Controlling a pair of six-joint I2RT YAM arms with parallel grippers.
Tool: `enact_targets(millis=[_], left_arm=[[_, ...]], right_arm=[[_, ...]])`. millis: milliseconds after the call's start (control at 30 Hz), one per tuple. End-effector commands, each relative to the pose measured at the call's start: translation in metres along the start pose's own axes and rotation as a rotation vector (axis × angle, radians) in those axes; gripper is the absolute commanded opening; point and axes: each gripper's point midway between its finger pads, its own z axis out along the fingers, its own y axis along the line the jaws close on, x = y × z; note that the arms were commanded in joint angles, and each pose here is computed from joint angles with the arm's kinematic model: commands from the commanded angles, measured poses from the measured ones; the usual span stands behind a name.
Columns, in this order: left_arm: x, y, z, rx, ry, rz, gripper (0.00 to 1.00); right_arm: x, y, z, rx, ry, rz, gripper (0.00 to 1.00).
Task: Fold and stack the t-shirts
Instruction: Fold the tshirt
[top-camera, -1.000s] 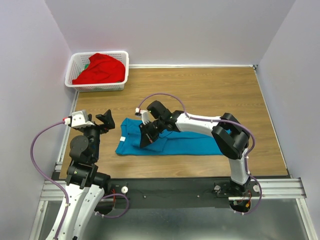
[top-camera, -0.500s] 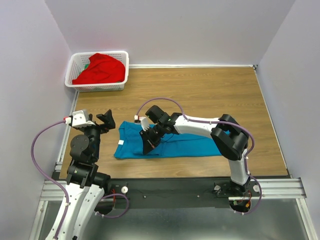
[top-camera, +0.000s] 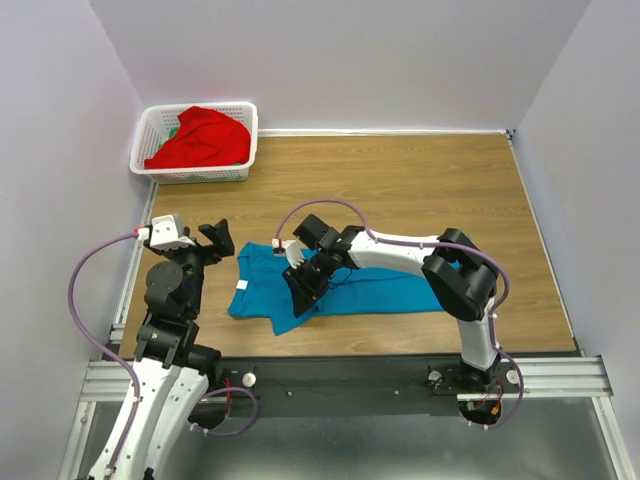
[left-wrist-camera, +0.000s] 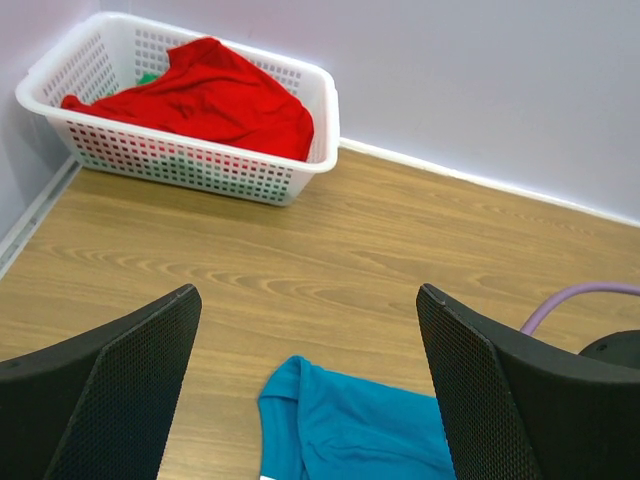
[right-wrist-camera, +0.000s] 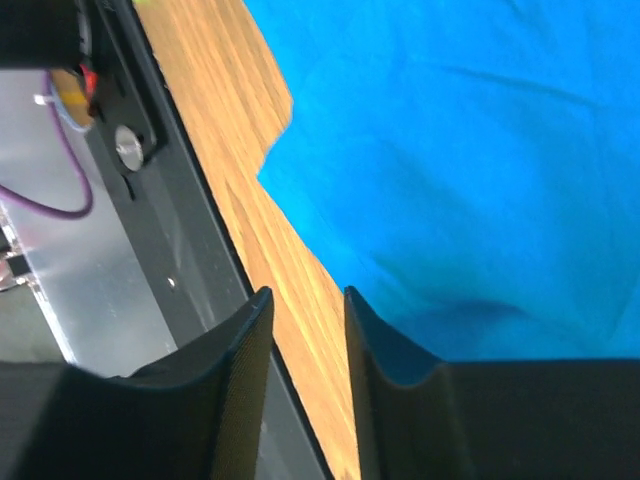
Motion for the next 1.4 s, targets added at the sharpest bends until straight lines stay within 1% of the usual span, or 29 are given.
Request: enact_targets(millis=[0,33,67,100,167,200,233,267,300,333,367,433,467,500,567,600,667,700,733,800,867,900,933,1000,1167,1267,1367], left_arm=[[0.018,-0.01,0.009,0.047,0.069,0.008,0.95],[0.019,-0.014,0.01,0.058,0.085,-0.008,0.95],[0.023,-0.016,0.012,0.061,0.109,-0.014,0.95],[0.037,-0.021,0.016,0.083,0.171,-0.014,0.95],[0.049,-0.028,0.02,0.101,0.242,-0.036,0.93],[0.065,-0.032,0.023,0.112,0.316,-0.041,0.93],[0.074,-0.034,0.024,0.113,0.355,-0.05,0.92],[0.083,-0.035,0.025,0.111,0.395,-0.058,0.91],[0.102,-0.036,0.026,0.099,0.469,-0.081,0.9],[0.109,-0.037,0.027,0.096,0.5,-0.089,0.89],[0.121,-0.04,0.027,0.086,0.549,-0.107,0.86],[0.133,-0.042,0.026,0.077,0.593,-0.118,0.84],[0.138,-0.043,0.025,0.072,0.611,-0.12,0.81],[0.148,-0.044,0.024,0.059,0.639,-0.12,0.78],[0.155,-0.044,0.026,0.051,0.661,-0.117,0.74],[0.165,-0.042,0.027,0.037,0.69,-0.107,0.72],[0.171,-0.042,0.031,0.029,0.71,-0.096,0.65],[0.182,-0.037,0.032,0.006,0.745,-0.08,0.64],[0.187,-0.035,0.034,-0.009,0.758,-0.075,0.63],[0.2,-0.028,0.037,-0.05,0.792,-0.057,0.59],[0.207,-0.024,0.041,-0.075,0.798,-0.06,0.57],[0.218,-0.019,0.041,-0.095,0.825,-0.054,0.57],[0.218,-0.014,0.046,-0.11,0.824,-0.059,0.56],[0.231,-0.005,0.046,-0.135,0.867,-0.051,0.55],[0.243,0.019,0.055,-0.203,0.899,-0.071,0.51],[0.244,0.027,0.061,-0.223,0.905,-0.082,0.48],[0.246,0.031,0.071,-0.232,0.913,-0.075,0.47]], right_arm=[[-0.006,0.003,-0.022,0.091,-0.017,-0.042,0.42],[-0.01,-0.012,-0.029,0.198,-0.043,-0.031,0.43],[-0.017,-0.012,-0.042,0.243,-0.084,-0.016,0.45],[-0.02,-0.019,-0.054,0.284,-0.114,0.005,0.46],[-0.016,-0.038,-0.074,0.374,-0.155,0.064,0.48],[-0.022,-0.048,-0.1,0.413,-0.224,0.12,0.49],[-0.021,-0.059,-0.114,0.453,-0.254,0.159,0.5],[-0.011,-0.078,-0.127,0.53,-0.273,0.215,0.51],[-0.01,-0.095,-0.159,0.575,-0.347,0.293,0.53],[-0.005,-0.108,-0.174,0.604,-0.38,0.347,0.53],[0.014,-0.138,-0.199,0.668,-0.42,0.475,0.53],[0.03,-0.152,-0.229,0.716,-0.49,0.564,0.54],[0.038,-0.161,-0.241,0.739,-0.521,0.625,0.54],[0.06,-0.177,-0.254,0.768,-0.541,0.713,0.54],[0.074,-0.184,-0.275,0.792,-0.61,0.779,0.54],[0.094,-0.196,-0.284,0.811,-0.635,0.865,0.54],[0.107,-0.204,-0.298,0.833,-0.692,0.928,0.54],[0.119,-0.213,-0.31,0.853,-0.733,0.997,0.53],[0.13,-0.218,-0.31,0.861,-0.742,1.04,0.53],[0.143,-0.229,-0.324,0.876,-0.811,1.132,0.52],[0.154,-0.24,-0.331,0.888,-0.871,1.209,0.52],[0.159,-0.244,-0.331,0.889,-0.879,1.242,0.52],[0.163,-0.248,-0.33,0.885,-0.897,1.274,0.52],[0.175,-0.256,-0.328,0.886,-0.897,1.33,0.52],[0.209,-0.272,-0.32,0.91,-0.913,1.437,0.52],[0.223,-0.285,-0.308,0.876,-0.894,1.497,0.52],[0.231,-0.298,-0.308,0.87,-0.899,1.538,0.51]])
